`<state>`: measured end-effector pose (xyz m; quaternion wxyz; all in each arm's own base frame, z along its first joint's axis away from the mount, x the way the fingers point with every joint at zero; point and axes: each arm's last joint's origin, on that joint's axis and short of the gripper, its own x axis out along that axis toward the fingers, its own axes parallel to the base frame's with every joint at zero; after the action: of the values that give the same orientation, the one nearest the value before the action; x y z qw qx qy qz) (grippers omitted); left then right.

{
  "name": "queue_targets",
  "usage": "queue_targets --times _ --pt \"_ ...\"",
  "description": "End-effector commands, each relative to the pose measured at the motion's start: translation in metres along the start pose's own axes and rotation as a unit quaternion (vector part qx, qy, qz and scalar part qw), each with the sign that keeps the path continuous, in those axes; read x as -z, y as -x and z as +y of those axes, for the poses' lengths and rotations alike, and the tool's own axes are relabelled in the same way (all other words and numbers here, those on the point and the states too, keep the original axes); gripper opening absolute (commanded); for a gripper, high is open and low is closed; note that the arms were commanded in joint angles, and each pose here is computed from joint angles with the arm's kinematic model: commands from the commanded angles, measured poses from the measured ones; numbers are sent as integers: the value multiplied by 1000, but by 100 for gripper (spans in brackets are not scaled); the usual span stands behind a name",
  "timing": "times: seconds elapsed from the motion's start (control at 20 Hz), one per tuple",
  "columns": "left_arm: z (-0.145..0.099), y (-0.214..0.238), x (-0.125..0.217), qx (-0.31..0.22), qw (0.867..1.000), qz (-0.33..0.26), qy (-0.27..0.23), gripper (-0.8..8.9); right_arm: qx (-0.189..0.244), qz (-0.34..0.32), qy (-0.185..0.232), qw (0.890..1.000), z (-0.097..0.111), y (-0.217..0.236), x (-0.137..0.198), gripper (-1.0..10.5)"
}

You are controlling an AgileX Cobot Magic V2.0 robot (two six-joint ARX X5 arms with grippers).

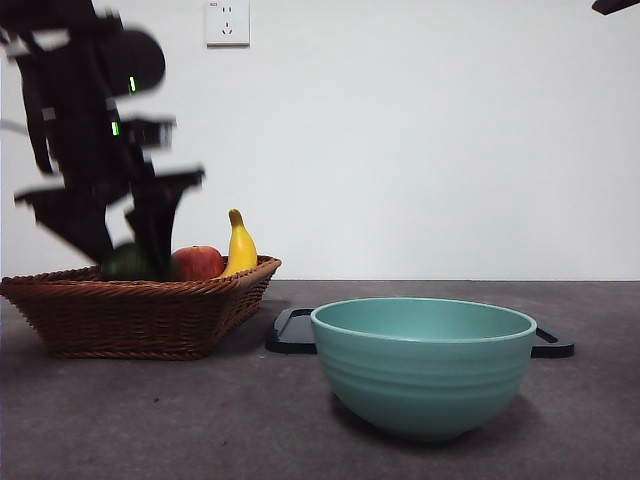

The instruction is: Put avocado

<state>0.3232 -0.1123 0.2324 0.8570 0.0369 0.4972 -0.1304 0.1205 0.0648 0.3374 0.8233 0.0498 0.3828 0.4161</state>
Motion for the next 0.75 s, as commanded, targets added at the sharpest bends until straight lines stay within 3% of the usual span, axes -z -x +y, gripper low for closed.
queue_targets --times 0.05,0.35,0.75 --pt "-10 37 -7 24 998 -50 -9 208 -1 -6 0 1000 2 2 -4 374" --pt "-63 102 12 176 977 -87 -80 208 8 -6 0 1000 2 2 -4 374" --pt "-159 70 43 251 946 -22 -203 208 8 -7 0 1000 2 3 -4 374"
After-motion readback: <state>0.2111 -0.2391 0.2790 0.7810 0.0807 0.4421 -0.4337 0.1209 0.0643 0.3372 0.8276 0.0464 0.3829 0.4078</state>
